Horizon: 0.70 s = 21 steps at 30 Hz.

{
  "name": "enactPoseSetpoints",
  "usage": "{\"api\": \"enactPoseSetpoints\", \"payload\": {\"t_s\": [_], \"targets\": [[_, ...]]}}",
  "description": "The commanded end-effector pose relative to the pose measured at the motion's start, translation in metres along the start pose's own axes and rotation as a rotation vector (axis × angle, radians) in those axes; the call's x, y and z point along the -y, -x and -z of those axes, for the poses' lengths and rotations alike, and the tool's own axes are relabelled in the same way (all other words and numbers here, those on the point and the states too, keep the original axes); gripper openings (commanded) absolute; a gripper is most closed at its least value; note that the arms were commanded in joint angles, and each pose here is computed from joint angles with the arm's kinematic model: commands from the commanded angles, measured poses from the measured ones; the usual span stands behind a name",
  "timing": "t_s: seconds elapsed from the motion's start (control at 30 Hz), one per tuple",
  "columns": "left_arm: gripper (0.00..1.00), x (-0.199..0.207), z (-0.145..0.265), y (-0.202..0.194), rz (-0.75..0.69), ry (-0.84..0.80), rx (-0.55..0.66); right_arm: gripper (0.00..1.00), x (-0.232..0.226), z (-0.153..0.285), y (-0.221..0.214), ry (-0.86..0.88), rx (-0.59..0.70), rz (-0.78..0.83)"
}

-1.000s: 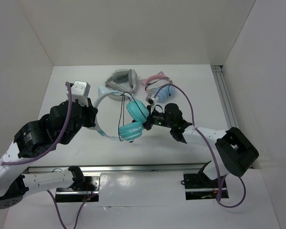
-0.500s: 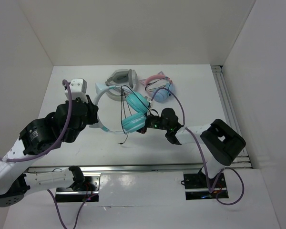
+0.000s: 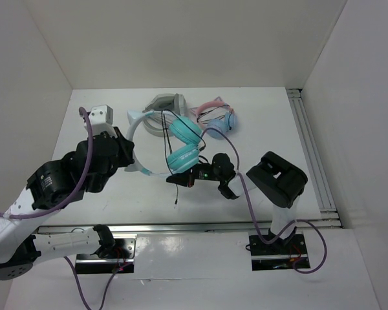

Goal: Wrap the headphones

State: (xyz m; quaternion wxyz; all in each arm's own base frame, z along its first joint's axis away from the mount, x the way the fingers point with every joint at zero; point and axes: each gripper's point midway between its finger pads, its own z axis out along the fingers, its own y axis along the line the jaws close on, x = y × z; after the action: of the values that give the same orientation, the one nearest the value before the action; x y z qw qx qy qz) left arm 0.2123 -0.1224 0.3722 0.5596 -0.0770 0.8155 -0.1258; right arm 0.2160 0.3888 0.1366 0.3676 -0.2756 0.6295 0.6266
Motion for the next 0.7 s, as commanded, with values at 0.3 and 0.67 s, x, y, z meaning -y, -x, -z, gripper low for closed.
{"api": "enactPoseSetpoints", "payload": {"t_s": [0.3,0.67], "targets": [[0.0,0.012,0.012,0.062,0.31,-0.026,0.195,0.15,-0.021,0.003,-0.009,0.107,0.044,0.076],[0.0,0.002,0.009,0.06,0.307,0.03,0.212,0.11,-0.019,0.002,-0.021,0.093,0.024,0.053]]}}
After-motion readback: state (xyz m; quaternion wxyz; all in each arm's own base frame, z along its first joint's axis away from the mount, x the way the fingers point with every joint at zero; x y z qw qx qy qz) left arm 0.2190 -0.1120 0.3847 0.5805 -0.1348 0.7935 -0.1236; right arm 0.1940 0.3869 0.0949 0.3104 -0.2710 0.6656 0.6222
